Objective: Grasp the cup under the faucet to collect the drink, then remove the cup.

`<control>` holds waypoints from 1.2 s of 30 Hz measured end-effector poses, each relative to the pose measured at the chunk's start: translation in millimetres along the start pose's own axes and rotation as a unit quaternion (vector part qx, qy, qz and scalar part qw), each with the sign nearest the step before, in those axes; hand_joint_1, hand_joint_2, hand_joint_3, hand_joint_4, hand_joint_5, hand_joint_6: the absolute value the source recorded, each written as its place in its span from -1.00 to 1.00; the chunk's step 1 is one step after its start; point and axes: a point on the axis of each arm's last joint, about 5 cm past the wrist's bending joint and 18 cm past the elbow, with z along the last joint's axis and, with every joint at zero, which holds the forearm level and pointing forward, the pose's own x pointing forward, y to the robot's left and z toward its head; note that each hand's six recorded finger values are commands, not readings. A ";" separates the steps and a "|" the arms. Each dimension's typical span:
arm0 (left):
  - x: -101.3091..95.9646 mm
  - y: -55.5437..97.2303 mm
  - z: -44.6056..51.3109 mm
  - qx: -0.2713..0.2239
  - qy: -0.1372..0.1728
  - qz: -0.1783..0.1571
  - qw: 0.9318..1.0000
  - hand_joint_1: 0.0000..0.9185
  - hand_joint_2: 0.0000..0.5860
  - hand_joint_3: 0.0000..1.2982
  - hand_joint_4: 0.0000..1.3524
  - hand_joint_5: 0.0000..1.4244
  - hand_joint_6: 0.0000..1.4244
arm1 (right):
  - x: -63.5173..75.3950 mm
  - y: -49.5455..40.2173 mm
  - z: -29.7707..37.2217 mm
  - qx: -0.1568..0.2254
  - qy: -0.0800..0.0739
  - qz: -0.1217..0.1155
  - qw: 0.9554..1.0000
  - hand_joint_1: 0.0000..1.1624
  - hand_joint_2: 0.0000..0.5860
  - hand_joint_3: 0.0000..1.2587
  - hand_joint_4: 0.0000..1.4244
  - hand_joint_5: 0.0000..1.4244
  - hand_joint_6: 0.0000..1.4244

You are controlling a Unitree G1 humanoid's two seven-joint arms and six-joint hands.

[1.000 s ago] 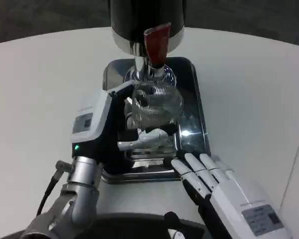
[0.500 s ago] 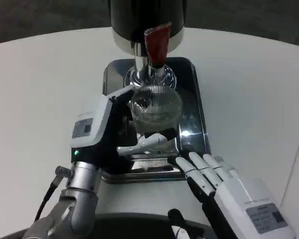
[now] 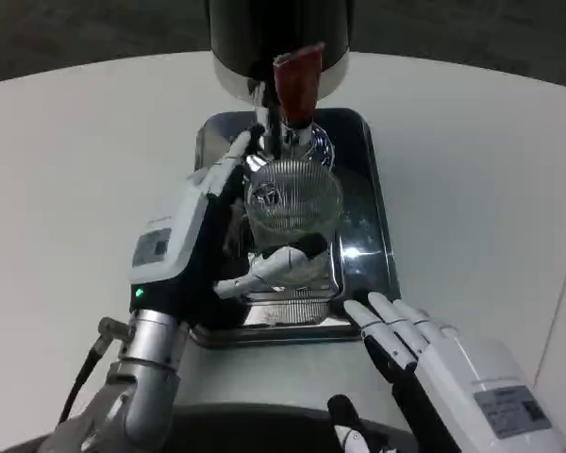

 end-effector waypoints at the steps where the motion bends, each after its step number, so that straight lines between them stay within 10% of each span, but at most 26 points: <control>1: -1.3 2.2 -1.2 -0.003 -0.002 -0.001 1.000 -1.00 -0.95 -0.94 -0.86 -0.44 -0.73 | 0.1 -0.1 0.1 0.000 0.000 0.000 1.000 -0.24 0.69 -0.79 -0.90 -0.84 -0.73; 12: -20.9 53.8 -10.0 -0.068 -0.018 0.075 0.995 -1.00 -0.60 -1.00 -1.00 -0.69 -0.78 | 0.7 -1.4 1.3 0.003 0.000 -0.006 1.000 -0.24 0.69 -0.79 -0.90 -0.83 -0.69; 22: -22.5 114.5 20.9 -0.102 -0.119 0.027 0.987 -1.00 -0.56 -1.00 -1.00 -1.00 -1.00 | 1.7 -2.4 5.1 0.004 0.002 -0.016 1.000 -0.22 0.69 -0.77 -0.90 -0.81 -0.60; 36: 14.2 166.4 61.1 -0.232 -0.230 -0.077 0.942 -1.00 -0.58 -1.00 -1.00 -1.00 -1.00 | -2.4 -4.0 11.5 0.004 0.017 -0.025 1.000 -0.19 0.69 -0.77 -0.88 -0.81 -0.59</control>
